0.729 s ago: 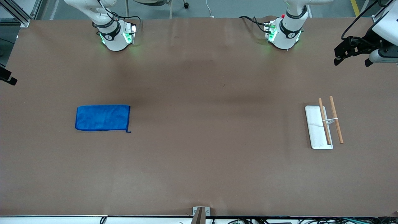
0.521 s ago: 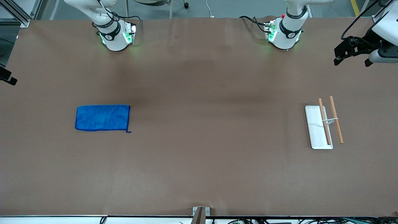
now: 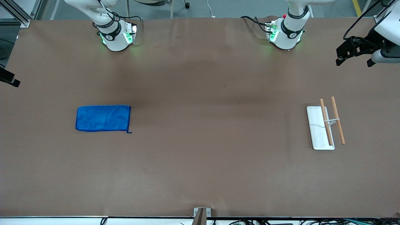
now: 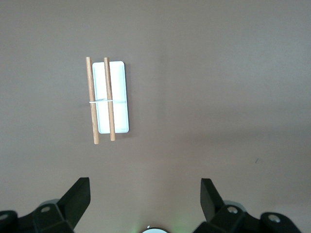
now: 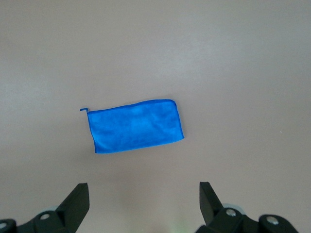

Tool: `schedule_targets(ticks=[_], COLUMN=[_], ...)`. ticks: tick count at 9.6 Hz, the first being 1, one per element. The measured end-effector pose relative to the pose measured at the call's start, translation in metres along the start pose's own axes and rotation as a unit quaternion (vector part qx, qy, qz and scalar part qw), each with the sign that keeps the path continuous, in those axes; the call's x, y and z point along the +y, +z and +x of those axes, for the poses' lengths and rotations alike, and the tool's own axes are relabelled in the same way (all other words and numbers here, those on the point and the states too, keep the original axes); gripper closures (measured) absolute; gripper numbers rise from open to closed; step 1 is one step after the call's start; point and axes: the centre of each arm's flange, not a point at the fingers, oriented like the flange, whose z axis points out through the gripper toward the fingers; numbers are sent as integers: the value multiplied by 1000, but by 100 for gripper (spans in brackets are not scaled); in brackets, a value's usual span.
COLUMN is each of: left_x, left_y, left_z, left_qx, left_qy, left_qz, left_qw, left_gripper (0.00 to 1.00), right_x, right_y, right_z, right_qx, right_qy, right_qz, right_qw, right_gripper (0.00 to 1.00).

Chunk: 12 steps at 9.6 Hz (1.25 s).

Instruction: Right arm passes towel to left arm to hang

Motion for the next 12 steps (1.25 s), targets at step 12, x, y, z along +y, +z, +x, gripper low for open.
schedule_targets(ticks=[12], left_x=[-1], left_y=[1], left_z=[1], left_qx=[-3], left_qy=[0], left_qz=[0], left_qw=[1000], left_gripper=[0], right_x=[-37], right_y=[409], right_z=[-2], right_qx=[22], right_qy=[-115], right_qz=[-20], right_qw=[993], right_gripper=[0])
